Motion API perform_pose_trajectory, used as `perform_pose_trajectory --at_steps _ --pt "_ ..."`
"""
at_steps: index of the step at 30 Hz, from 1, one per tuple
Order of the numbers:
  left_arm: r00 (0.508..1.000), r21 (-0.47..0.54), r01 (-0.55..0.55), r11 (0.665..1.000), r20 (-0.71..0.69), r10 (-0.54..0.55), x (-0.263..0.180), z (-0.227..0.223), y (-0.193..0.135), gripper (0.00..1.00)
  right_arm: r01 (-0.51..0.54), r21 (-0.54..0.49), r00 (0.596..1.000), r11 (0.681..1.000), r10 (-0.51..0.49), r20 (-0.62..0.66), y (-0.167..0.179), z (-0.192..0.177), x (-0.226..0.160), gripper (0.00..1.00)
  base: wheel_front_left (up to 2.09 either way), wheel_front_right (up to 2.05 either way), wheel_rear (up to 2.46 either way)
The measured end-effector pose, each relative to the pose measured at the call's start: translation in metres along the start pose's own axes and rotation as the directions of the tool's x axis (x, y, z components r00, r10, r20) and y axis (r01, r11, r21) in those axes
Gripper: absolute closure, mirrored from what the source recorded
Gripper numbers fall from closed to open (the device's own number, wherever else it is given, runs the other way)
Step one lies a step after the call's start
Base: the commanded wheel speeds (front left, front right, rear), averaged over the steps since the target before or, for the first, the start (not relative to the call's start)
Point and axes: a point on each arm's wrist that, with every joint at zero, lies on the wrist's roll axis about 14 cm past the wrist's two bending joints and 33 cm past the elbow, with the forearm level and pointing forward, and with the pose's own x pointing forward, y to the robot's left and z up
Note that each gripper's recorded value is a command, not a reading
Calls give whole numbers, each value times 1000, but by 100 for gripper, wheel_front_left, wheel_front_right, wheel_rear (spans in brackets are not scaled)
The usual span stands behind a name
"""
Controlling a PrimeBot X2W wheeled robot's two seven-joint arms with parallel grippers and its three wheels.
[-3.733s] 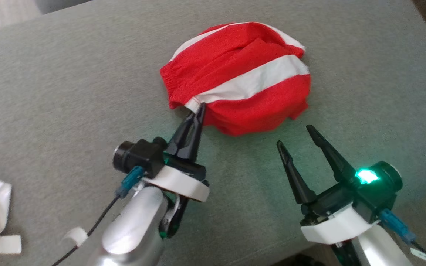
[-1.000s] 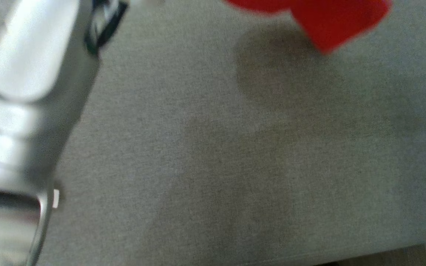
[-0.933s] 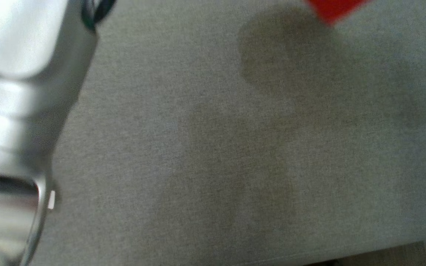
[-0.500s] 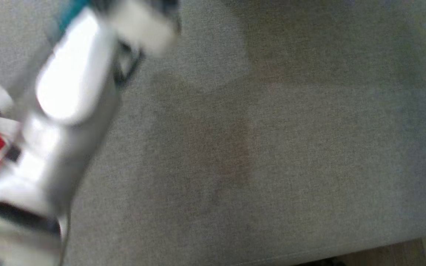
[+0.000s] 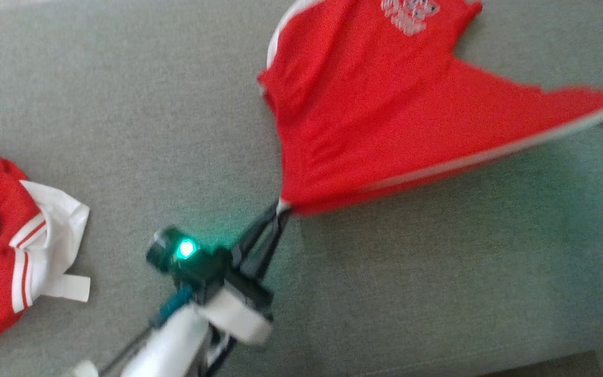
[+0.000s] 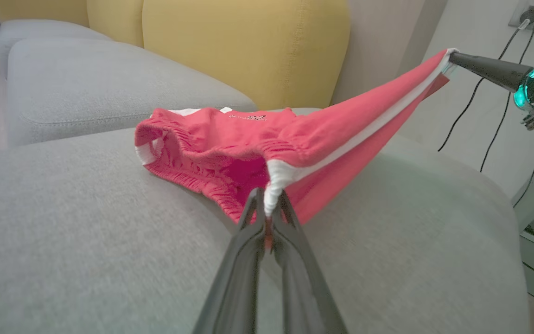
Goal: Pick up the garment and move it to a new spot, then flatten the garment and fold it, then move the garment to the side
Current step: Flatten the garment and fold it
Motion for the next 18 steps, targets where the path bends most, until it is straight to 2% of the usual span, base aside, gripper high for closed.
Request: perform_pose_trajectory --at_steps 5,10,13,18 --pt "1000 -14 -3 1000 -23 2 -29 -9 -26 100 96 67 995 993 -96 -6 -8 -7 -57 100 0 0 0" --pt "998 -36 -20 999 -53 18 -51 -19 -36 100 118 68 992 991 -116 -43 -5 -12 -92 100 0 0 0" --pt "998 -43 -32 999 -50 29 -58 -18 -37 100 116 48 992 992 -114 -49 -5 -7 -96 100 0 0 0" --pt "999 -55 -54 997 -9 53 -48 -4 -27 100 100 29 994 995 -98 -41 0 0 -75 100 0 0 0"
